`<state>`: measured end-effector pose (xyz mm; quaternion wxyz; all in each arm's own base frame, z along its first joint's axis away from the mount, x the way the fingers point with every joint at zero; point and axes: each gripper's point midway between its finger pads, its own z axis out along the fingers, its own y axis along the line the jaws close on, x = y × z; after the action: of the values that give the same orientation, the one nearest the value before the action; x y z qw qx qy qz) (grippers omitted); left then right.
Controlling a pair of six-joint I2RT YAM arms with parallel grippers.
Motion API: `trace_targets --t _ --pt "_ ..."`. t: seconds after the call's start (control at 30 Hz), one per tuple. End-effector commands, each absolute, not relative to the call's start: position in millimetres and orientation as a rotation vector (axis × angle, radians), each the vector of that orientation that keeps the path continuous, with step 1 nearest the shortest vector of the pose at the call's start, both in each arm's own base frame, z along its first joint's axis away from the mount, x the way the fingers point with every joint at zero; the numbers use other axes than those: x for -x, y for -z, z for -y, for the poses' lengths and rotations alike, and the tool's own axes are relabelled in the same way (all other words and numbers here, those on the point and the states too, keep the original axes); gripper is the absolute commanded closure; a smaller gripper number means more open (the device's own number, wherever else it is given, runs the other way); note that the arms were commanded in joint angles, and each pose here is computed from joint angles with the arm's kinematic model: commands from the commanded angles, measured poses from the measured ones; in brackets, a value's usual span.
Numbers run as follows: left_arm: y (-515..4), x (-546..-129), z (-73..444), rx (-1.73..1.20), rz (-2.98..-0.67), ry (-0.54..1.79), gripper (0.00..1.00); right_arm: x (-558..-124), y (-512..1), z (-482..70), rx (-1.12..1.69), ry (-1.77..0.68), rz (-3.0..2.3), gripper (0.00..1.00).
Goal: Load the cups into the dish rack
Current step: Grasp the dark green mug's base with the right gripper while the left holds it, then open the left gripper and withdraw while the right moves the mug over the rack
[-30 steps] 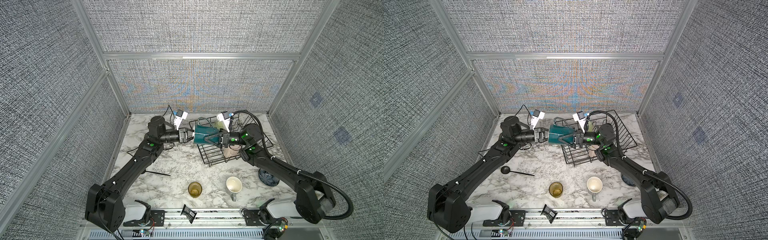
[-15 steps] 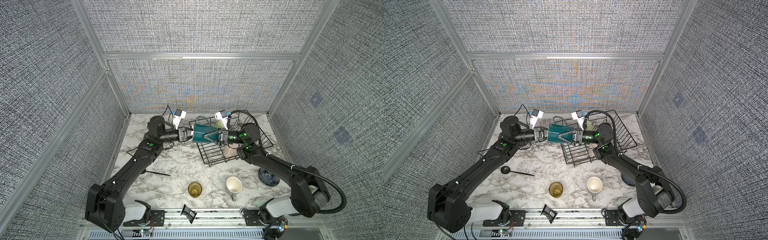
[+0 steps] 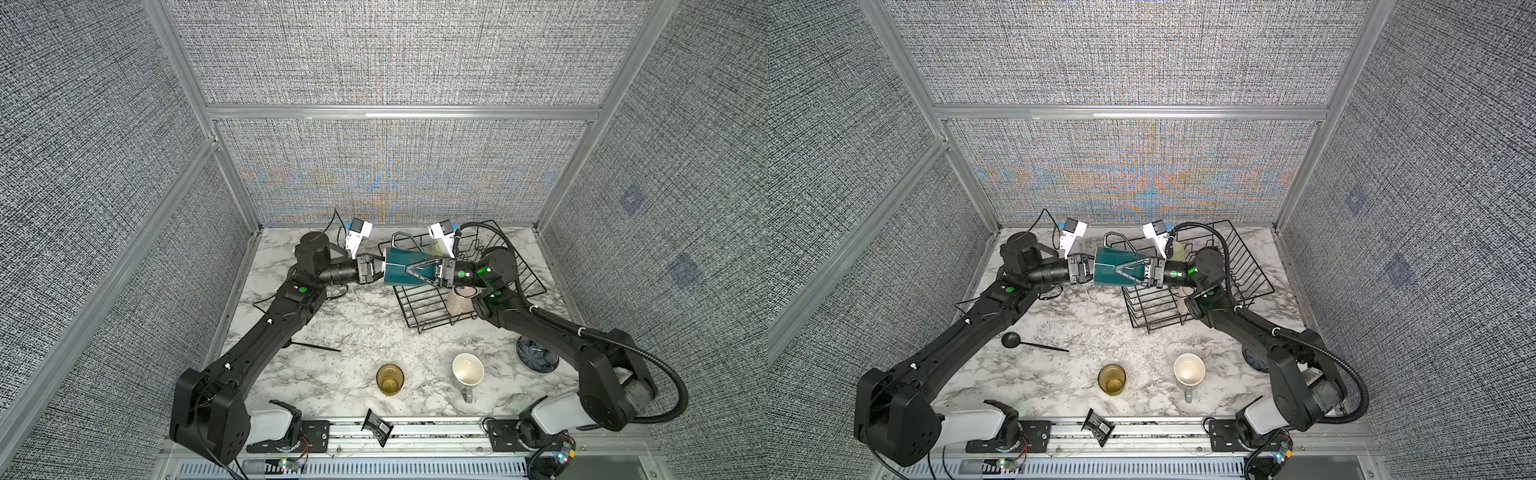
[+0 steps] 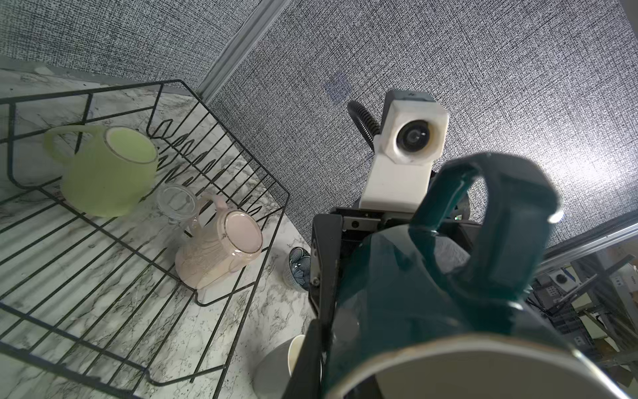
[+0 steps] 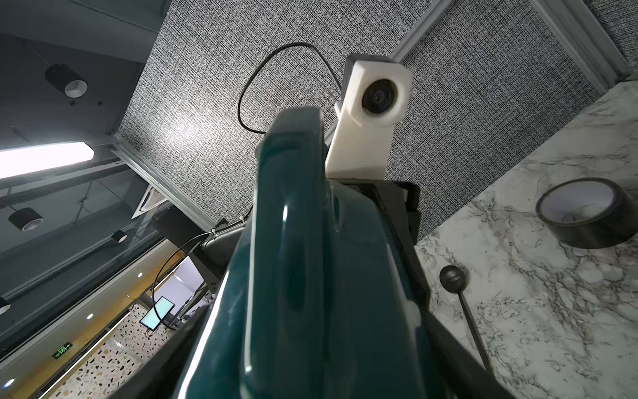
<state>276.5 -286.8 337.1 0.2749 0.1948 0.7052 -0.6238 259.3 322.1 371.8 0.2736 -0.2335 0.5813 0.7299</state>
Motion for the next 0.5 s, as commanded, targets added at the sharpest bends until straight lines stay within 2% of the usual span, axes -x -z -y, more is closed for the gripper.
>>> trace_targets --t 0.0,0.27,0.47 --pt "-347 -278 291 -0.521 -1.859 1.665 0.95 -253 -377 -328 0.647 -1.964 -1.548 0.26" --pt "-336 -286 284 -0.442 -1.921 1.567 0.53 -272 -367 -321 0.557 -1.841 -1.644 0.36" --pt "-314 -300 261 -0.327 -2.011 1.309 0.27 -291 -351 -309 0.504 -1.688 -1.758 0.37"
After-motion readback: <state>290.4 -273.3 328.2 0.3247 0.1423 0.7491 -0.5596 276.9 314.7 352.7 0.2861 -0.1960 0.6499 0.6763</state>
